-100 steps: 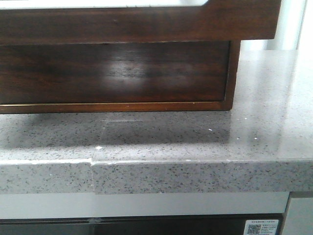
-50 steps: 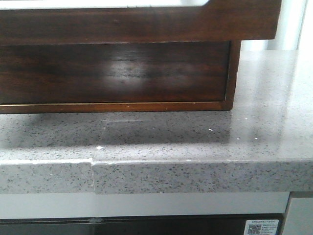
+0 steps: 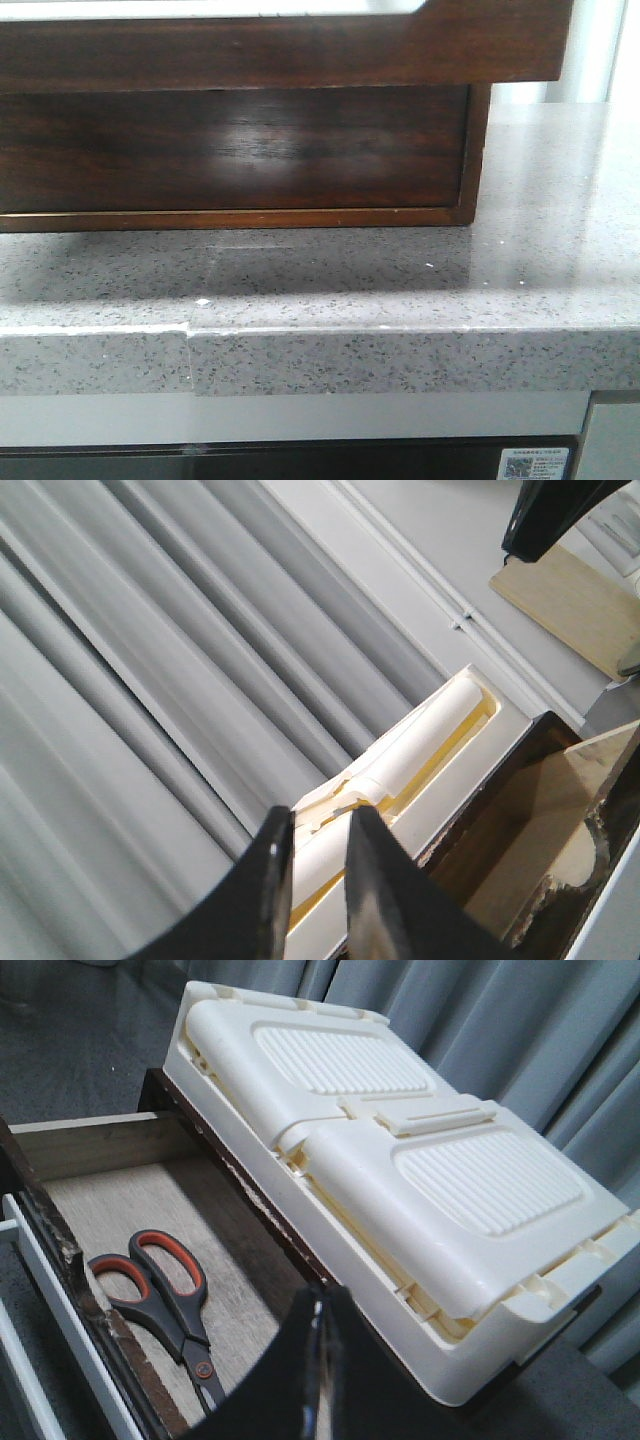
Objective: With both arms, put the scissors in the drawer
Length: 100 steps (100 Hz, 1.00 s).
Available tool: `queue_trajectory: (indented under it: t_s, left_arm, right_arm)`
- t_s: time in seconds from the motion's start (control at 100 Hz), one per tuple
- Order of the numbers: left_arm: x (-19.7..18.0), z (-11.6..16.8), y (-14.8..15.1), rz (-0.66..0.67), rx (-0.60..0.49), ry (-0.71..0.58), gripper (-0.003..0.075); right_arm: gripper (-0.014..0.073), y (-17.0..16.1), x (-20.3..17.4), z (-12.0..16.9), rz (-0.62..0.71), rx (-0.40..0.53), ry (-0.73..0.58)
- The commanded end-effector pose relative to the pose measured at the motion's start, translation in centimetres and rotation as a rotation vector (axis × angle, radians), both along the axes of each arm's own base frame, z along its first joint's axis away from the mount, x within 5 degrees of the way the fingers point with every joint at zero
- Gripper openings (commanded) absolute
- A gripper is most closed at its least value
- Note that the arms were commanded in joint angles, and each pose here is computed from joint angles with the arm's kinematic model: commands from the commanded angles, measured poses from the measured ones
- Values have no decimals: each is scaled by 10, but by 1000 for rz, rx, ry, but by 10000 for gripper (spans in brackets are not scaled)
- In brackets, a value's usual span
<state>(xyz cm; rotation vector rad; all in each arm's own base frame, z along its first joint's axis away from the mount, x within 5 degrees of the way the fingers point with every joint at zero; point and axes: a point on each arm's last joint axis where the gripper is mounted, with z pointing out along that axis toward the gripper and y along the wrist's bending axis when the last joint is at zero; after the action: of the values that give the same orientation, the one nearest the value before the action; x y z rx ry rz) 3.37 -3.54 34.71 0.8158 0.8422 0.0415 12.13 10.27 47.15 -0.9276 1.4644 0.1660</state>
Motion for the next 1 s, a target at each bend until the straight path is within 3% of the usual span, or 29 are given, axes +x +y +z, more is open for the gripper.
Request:
queue_trajectory:
  t_s: [0.0, 0.37, 0.7, 0.99]
  left_arm:
    - [-4, 13, 1, -56, -88, -2, -4]
    - [-1, 12, 3, -109, -245, 142, -22]
    - [8, -7, 4, -86, -308, 448, -22]
    - [15, -32, -3, -102, -310, 470, -22]
  right_arm:
    - [-68, -14, -17, 21, 6, 111, -83]
    - [-57, -53, -59, 17, -5, 180, -66]
    - [-57, -69, -77, -32, 0, 183, -67]
    - [-57, -69, -78, -95, 1, 255, 9]
